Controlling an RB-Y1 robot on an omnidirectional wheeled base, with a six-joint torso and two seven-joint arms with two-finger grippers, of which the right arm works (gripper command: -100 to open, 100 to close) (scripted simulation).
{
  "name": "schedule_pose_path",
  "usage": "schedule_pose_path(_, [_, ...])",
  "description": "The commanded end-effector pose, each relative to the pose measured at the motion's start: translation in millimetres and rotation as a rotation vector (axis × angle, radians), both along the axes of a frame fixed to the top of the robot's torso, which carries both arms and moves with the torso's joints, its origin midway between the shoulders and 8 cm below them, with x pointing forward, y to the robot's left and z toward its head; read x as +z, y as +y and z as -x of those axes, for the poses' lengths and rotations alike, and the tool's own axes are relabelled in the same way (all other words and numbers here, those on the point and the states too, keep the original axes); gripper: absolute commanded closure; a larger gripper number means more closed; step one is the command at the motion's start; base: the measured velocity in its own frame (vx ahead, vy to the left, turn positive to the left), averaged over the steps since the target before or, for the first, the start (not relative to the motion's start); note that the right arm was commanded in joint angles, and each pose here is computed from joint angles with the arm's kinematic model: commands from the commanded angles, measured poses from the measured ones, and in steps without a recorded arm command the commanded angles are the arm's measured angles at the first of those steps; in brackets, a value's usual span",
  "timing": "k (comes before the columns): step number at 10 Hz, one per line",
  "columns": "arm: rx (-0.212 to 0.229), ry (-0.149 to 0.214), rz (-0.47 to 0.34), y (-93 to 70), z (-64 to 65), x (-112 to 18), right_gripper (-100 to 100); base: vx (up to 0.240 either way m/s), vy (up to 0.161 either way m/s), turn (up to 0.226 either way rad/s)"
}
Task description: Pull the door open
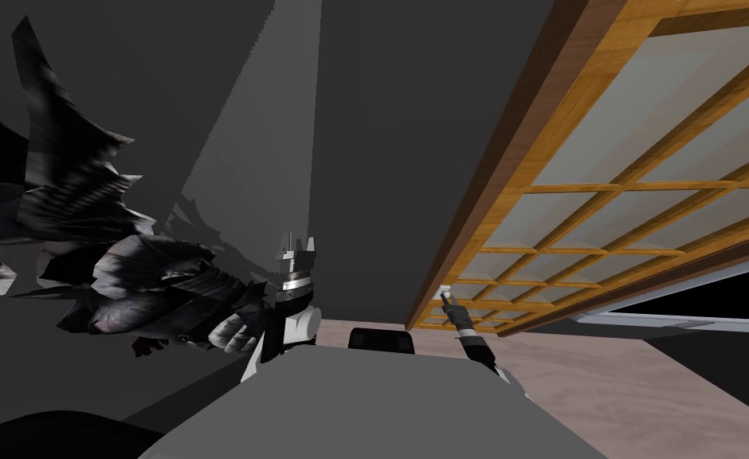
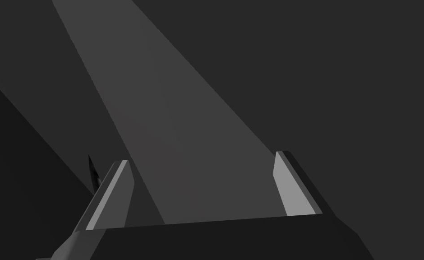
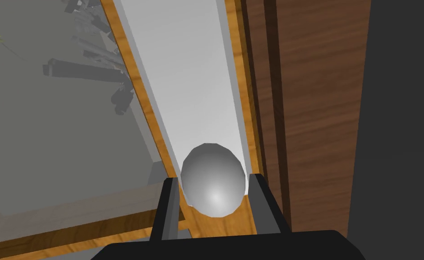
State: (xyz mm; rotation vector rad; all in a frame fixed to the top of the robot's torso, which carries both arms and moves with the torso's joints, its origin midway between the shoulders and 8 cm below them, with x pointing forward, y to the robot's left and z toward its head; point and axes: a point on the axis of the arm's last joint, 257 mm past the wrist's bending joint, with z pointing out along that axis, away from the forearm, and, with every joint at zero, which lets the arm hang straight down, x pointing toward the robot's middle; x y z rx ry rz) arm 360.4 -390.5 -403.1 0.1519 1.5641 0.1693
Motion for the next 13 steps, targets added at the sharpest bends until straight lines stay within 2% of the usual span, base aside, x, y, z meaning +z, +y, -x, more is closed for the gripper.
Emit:
schedule_pose_path(1, [-0.002, 0.005, -0.054, 0.5, 0.3, -2.1, 100, -0.029, -0.006, 0.025])
schedule_pose_path(13, [-0.011, 0.006, -0.362, -2.4, -7.4, -3.2, 100, -0.029, -0.009, 0.023])
